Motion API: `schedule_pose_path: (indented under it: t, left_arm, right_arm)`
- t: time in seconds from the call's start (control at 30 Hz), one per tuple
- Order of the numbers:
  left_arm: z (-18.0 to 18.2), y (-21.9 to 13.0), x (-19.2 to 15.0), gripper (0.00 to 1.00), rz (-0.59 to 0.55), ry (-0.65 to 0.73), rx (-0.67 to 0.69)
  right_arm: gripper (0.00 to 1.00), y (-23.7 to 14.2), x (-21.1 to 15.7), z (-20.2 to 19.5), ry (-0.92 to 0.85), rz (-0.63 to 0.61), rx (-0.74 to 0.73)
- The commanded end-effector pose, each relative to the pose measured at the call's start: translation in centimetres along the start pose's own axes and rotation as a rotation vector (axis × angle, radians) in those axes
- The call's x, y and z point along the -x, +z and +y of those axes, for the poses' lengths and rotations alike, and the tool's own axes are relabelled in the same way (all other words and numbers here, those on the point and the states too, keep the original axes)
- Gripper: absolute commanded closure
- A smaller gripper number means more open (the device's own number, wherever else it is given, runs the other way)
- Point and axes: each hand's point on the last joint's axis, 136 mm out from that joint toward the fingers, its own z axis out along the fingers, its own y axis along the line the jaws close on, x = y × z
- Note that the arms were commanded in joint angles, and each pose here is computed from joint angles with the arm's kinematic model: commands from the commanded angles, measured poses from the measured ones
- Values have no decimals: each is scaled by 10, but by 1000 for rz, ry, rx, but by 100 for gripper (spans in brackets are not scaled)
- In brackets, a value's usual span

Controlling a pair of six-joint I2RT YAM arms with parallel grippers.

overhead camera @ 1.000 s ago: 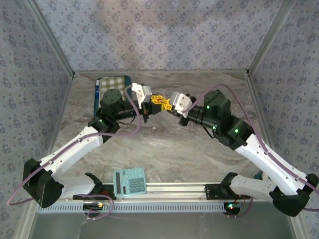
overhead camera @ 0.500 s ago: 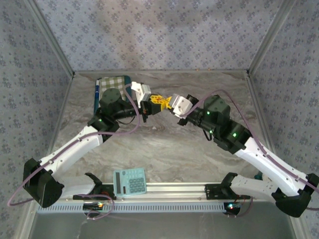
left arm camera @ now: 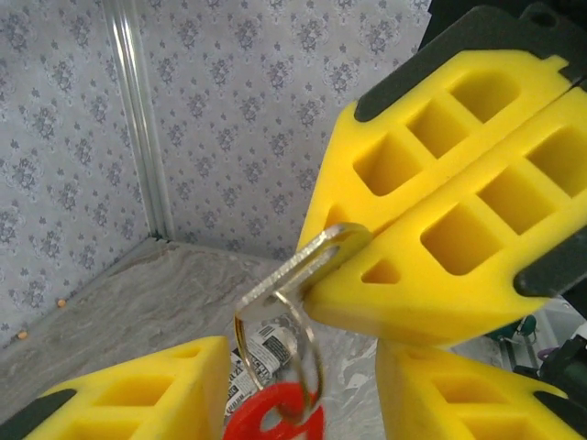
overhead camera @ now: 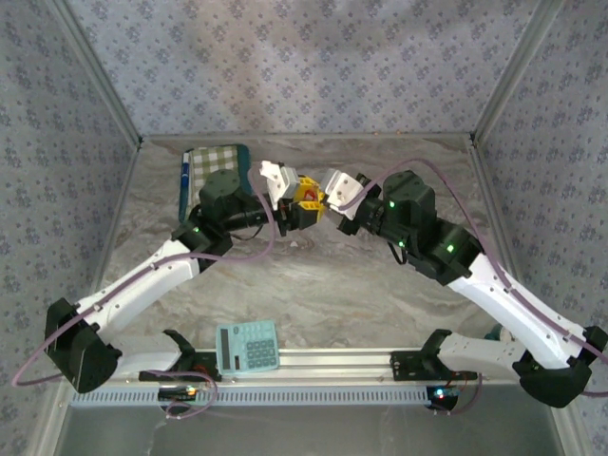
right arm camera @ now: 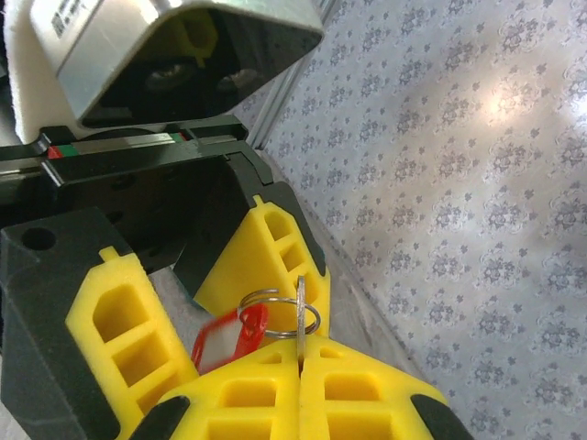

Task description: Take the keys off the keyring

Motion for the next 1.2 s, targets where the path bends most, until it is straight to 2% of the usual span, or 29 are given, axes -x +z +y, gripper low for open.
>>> schedule_pose_path:
  t: [0.0,0.37,0.53,0.6,0.7,0.8,0.9,1.17]
  left_arm:
    - [-3,2,16,52,-65,57,1]
    - [5,6,21,53,-106,75,37]
    - [6,6,24,59,-124,81,38]
    - [5,5,26,66,-128,83,37]
    - [5,5,27,70,-130,81,34]
    - [5,5,30,70,-139,82,35]
    - [7,5,32,64,-143,79,47]
    - [12,3,35,59,-157,82,77]
  right_arm:
    - [100,-1,-1,2,30,23,12]
    - [100,0,3,4,40,-1,23]
    - [100,-1,2,5,42,-3,25]
    - [100,-2,3,5,43,-6,26]
    - [100,-1,2,7,44,-7,30]
    - [100,-1,1,7,47,-6,33]
    - [100,-2,2,8,49,-12,34]
    - [100,-3,1,10,53,-12,42]
